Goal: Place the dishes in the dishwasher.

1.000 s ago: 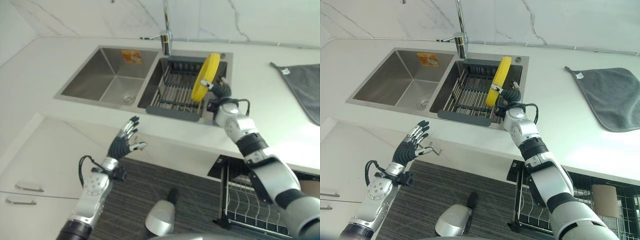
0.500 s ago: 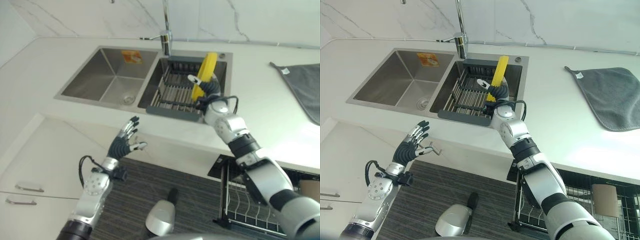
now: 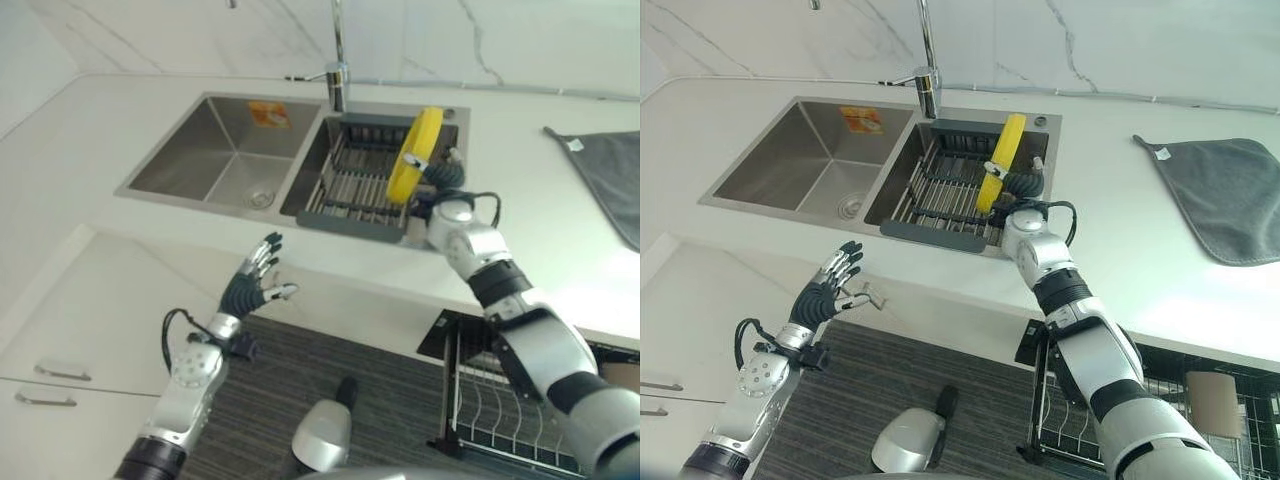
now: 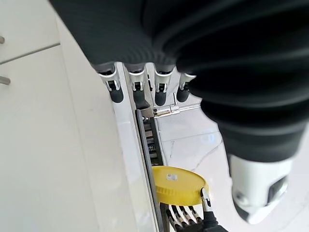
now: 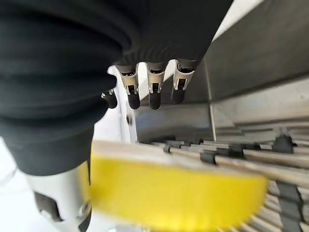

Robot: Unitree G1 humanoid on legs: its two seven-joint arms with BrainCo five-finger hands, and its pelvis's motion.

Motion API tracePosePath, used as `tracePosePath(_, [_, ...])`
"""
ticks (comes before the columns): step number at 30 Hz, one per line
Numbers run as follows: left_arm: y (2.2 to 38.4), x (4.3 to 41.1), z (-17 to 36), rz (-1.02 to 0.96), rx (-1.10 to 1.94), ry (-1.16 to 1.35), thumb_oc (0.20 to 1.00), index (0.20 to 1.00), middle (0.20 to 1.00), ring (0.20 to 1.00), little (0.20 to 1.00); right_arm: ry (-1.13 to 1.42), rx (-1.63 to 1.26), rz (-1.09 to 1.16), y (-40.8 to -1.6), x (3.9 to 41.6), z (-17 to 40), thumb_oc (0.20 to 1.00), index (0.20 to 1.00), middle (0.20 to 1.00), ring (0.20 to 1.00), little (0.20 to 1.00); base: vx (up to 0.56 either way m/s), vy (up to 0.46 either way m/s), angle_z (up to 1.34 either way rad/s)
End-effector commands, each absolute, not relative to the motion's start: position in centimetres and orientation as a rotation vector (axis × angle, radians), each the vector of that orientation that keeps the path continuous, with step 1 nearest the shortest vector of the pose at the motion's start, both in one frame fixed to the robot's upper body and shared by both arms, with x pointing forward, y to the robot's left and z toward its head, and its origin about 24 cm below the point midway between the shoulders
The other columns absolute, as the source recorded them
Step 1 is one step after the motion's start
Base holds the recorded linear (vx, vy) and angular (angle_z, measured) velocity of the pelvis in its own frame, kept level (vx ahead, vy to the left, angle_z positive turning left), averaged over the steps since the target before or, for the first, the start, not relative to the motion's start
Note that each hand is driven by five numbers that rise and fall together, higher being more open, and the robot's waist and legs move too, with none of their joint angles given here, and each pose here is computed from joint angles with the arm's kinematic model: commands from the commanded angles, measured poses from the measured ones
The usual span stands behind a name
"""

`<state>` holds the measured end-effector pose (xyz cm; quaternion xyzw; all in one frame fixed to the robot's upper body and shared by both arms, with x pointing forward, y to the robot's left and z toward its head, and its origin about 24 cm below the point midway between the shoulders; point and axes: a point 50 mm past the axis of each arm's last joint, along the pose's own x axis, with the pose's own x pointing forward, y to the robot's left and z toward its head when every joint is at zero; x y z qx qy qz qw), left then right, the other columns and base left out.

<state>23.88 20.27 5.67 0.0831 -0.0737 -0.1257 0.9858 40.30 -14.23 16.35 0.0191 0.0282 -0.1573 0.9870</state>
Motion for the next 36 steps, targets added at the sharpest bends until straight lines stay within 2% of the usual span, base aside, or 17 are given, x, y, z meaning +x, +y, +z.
tracePosePath(1, [19.8, 23.5, 4.8, -0.322, 0.170, -0.109, 1.000, 1.000, 1.000, 1.000, 1.000, -0.094, -0.023, -0.321, -14.8, 40.9, 20.3, 1.000, 1.000, 1.000, 1.000, 1.000, 0.01, 0.039, 0.01])
tracePosePath(10, [20.0, 23.9, 5.2, -0.332, 0.175, -0.114, 1.000, 1.000, 1.000, 1.000, 1.000, -0.113, -0.027, -0.294, -15.0, 41.2, 21.5, 1.000, 1.000, 1.000, 1.000, 1.000, -0.01, 0.005, 0.05])
tracePosePath(27, [19.8, 23.9, 4.8, -0.340, 0.174, -0.094, 1.000, 1.000, 1.000, 1.000, 1.000, -0.121, -0.009, -0.230, -12.5, 41.1, 21.8, 1.000, 1.000, 1.000, 1.000, 1.000, 0.00, -0.006, 0.02])
tracePosePath(36, [20.2, 23.9, 4.9, -0.338, 0.162, -0.077, 1.000, 1.000, 1.000, 1.000, 1.000, -0.100, -0.045, -0.261, -14.0, 41.6, 22.3, 1.000, 1.000, 1.000, 1.000, 1.000, 0.03, 0.027, 0.00])
